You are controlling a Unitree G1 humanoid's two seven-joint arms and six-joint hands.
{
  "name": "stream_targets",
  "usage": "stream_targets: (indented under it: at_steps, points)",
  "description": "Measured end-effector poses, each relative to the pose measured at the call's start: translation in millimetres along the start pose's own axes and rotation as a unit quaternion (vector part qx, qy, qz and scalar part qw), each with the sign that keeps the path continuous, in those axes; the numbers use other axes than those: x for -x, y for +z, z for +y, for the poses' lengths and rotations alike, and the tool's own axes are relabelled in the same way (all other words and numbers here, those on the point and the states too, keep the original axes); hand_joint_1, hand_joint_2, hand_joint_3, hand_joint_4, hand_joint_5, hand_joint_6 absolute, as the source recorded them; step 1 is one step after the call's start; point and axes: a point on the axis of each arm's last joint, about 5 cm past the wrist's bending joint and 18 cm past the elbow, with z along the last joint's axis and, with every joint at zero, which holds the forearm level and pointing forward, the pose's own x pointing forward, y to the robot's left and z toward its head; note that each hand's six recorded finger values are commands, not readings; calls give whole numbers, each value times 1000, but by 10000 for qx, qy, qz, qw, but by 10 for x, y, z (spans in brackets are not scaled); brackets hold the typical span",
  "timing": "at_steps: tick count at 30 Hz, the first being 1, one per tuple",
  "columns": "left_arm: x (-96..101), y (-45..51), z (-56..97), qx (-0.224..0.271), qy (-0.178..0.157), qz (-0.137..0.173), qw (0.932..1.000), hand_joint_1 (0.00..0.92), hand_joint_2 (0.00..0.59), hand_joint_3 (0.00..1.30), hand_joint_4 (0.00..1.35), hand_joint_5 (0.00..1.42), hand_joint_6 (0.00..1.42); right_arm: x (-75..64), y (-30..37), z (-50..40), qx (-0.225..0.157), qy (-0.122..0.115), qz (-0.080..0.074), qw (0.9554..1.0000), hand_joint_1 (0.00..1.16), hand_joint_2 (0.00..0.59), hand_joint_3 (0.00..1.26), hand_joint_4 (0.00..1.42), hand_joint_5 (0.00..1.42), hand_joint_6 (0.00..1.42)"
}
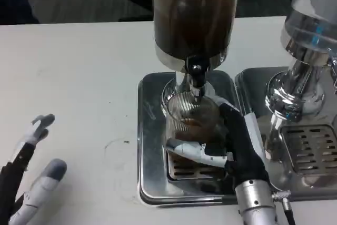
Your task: Grasp the cup under the faucet to collect the drink, then remove the cup.
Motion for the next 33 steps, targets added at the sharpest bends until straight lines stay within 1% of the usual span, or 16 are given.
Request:
stream_targets:
  at_steps: [8, 13, 20, 24, 26, 29, 33]
  points:
    - [-13, -3, -14, 34, -82, -5, 10000, 0, 134, 115, 0, 91, 0, 54, -3, -21, -7, -75, -27, 10000, 1091, 92, 809, 881, 957, 1252]
    - [-16, -20, -46, 80, -182, 45, 9998, 0, 134, 115, 0, 91, 0, 91, -14, -53, 47, -93, -39, 9999, 1088, 97, 831, 887, 973, 1267]
    - [-50, -14, -41, 70, -192, -10, 9998, 0, 134, 115, 0, 91, 0, 122, 24, -79, 29, -134, -171, 9998, 1090, 92, 855, 905, 991, 1308]
    - [-51, -15, -37, 65, -203, -11, 9998, 0, 134, 115, 0, 91, 0, 164, 35, -100, 28, -151, -209, 9997, 1090, 91, 858, 917, 1002, 1315]
    - [-51, -14, -36, 62, -218, -12, 9997, 0, 134, 115, 0, 91, 0, 176, 39, -111, 31, -134, -228, 9996, 1090, 89, 858, 917, 1003, 1316]
    - [-51, -14, -40, 66, -247, -14, 9997, 0, 134, 115, 0, 91, 0, 202, 35, -131, 41, -19, -225, 9997, 1086, 85, 858, 917, 1003, 1331]
    - [-54, -13, -39, 70, -250, -19, 9997, 0, 134, 115, 0, 91, 0, 238, 38, -144, 53, 60, -240, 9997, 1081, 83, 858, 927, 1003, 1335]
